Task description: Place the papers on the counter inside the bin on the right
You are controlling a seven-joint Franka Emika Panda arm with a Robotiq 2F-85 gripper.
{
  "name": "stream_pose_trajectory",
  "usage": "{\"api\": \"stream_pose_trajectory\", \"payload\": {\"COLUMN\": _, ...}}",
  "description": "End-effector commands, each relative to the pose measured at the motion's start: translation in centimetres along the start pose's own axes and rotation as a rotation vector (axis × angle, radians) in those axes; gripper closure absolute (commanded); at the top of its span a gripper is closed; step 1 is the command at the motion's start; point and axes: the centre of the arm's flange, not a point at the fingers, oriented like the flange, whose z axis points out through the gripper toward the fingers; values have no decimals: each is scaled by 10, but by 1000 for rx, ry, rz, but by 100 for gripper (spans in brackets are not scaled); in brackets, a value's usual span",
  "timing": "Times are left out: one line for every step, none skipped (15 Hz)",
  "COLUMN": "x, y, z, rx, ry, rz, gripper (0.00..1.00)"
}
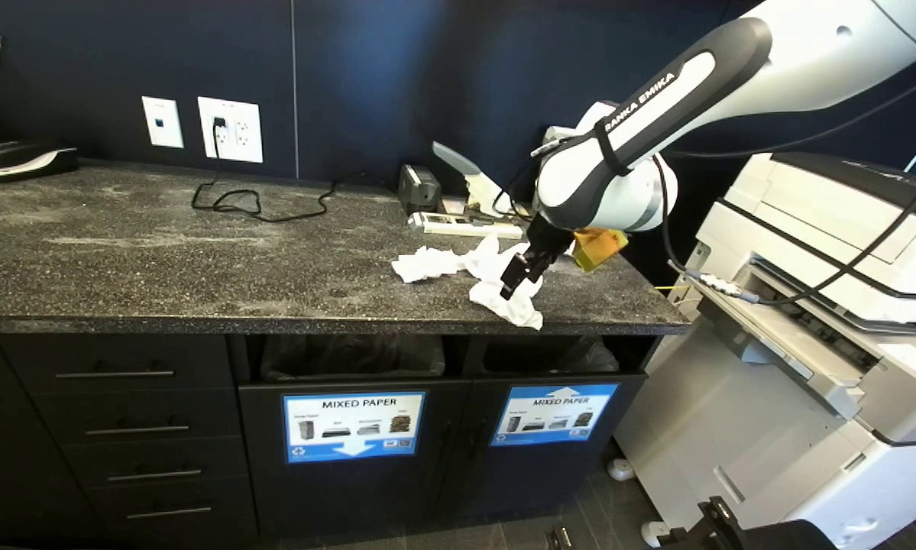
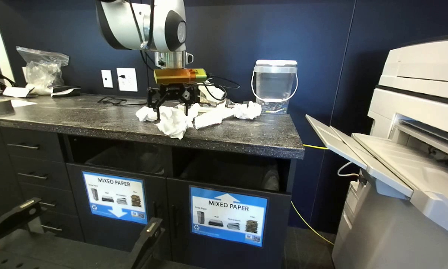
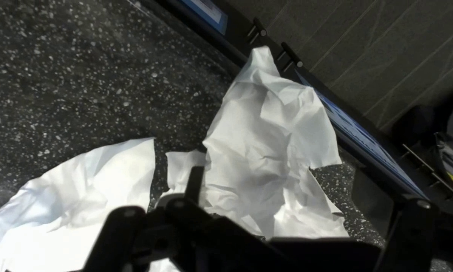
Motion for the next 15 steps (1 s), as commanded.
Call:
{"api": "stream_pose_trajectory", "payload": {"x": 10, "y": 3, "z": 6, "rx": -35, "ry": -34, "rz": 33, "gripper": 0}}
{"api": "stream_pose_trajectory", "payload": {"x": 10, "y": 4, "z": 7, "rx": -43, "ry": -43, "rz": 45, "gripper": 0}}
{"api": "stream_pose_trajectory", "payload": {"x": 10, "y": 3, "z": 9, "rx": -48, "ry": -49, "rz": 49, "gripper": 0}}
{"api": "stream_pose_trajectory", "payload": {"x": 9, "y": 2, "z": 11, "rx": -52, "ry": -56, "rz": 57, "gripper": 0}}
{"api": "stream_pose_trajectory", "payload": {"x": 9, "y": 3, "z": 12, "rx": -49, "ry": -61, "rz": 63, "gripper": 0}}
{"api": "stream_pose_trajectory", "payload": {"x": 9, "y": 1, "z": 14, "rx": -51, "ry": -66, "rz": 68, "gripper": 0}}
{"api": "stream_pose_trajectory", "payload": {"x": 9, "y": -1, "z": 16, "rx": -49, "ry": -71, "rz": 73, "gripper": 0}}
{"api": "stream_pose_trajectory", "payload": {"x": 9, "y": -1, "z": 17, "rx": -45, "ry": -73, "rz": 78, "gripper": 0}}
{"api": "stream_pose_trajectory", "payload": {"x": 10, "y": -3, "z": 19, "rx": -42, "ry": -76, "rz": 82, "gripper": 0}}
{"api": "stream_pose_trajectory", "payload": {"x": 11, "y": -4, "z": 21, "rx": -40, "ry": -77, "rz": 84, "gripper": 0}}
{"api": "stream_pose_trajectory", "payload": {"x": 12, "y": -4, "z": 22, "rx": -35, "ry": -77, "rz": 89, "gripper": 0}}
{"api": "stream_pose_trajectory", "payload": {"x": 13, "y": -5, "z": 24, "rx": -32, "ry": -79, "rz": 91, "gripper": 0}}
{"api": "stream_pose_trajectory", "payload": {"x": 14, "y": -7, "z": 27, "rx": -29, "ry": -82, "rz": 92, "gripper": 0}}
{"api": "stream_pose_trajectory", "payload": {"x": 14, "y": -7, "z": 27, "rx": -27, "ry": -84, "rz": 93, "gripper": 0}}
{"api": "stream_pose_trajectory", "payload": {"x": 15, "y": -7, "z": 29, "rx": -26, "ry": -86, "rz": 94, "gripper": 0}}
